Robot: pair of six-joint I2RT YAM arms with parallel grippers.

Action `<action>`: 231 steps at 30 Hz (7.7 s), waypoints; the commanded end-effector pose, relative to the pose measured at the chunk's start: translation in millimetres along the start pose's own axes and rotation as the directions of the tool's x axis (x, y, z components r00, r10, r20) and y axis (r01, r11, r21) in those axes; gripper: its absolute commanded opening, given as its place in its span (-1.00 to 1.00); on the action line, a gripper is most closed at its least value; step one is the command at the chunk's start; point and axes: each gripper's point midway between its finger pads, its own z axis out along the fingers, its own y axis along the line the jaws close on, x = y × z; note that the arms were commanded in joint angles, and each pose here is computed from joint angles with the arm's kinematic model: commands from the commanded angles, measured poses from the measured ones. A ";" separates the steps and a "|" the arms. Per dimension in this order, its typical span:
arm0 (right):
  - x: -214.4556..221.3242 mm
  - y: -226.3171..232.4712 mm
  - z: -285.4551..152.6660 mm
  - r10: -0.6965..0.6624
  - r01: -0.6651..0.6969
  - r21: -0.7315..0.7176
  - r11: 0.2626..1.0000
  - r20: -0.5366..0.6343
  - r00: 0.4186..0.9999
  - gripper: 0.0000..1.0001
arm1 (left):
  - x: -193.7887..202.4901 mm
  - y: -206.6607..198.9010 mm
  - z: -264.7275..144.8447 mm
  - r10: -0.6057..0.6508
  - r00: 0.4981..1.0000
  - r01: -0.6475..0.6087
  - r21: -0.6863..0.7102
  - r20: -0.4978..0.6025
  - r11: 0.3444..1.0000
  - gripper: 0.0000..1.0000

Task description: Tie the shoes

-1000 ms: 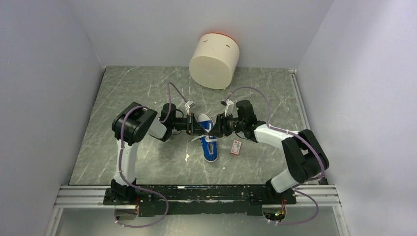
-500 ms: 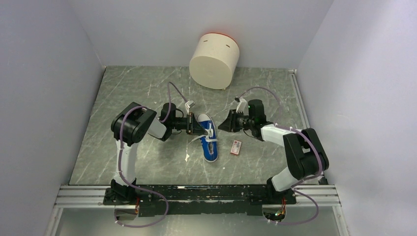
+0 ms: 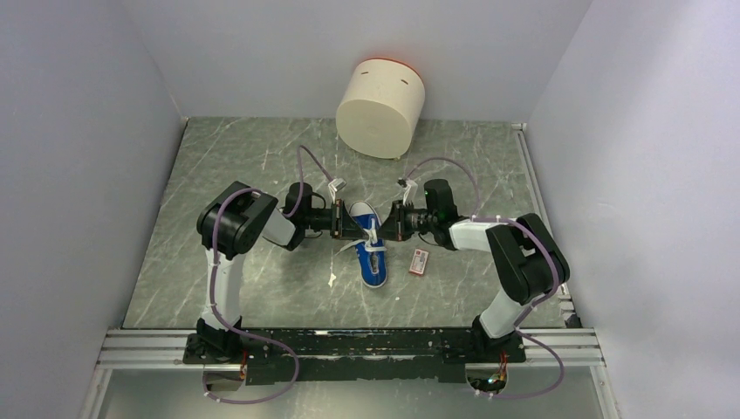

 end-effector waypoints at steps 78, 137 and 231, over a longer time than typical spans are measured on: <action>-15.6 6.1 -13.7 0.046 -0.053 0.048 0.997 0.131 0.990 -0.15 | 12.4 -24.0 6.0 0.047 0.998 -0.045 0.077 -0.032 0.996 -0.90; -7.9 -20.3 -4.9 0.000 -0.003 0.016 1.000 0.140 0.990 -0.74 | -18.8 -5.1 -12.3 0.098 0.995 -0.100 -0.104 -0.021 0.990 -0.90; 8.0 9.3 6.6 -0.048 0.047 0.022 0.999 0.071 0.996 -1.00 | -27.9 -0.2 -26.3 0.087 0.996 -0.086 -0.144 0.001 0.986 0.07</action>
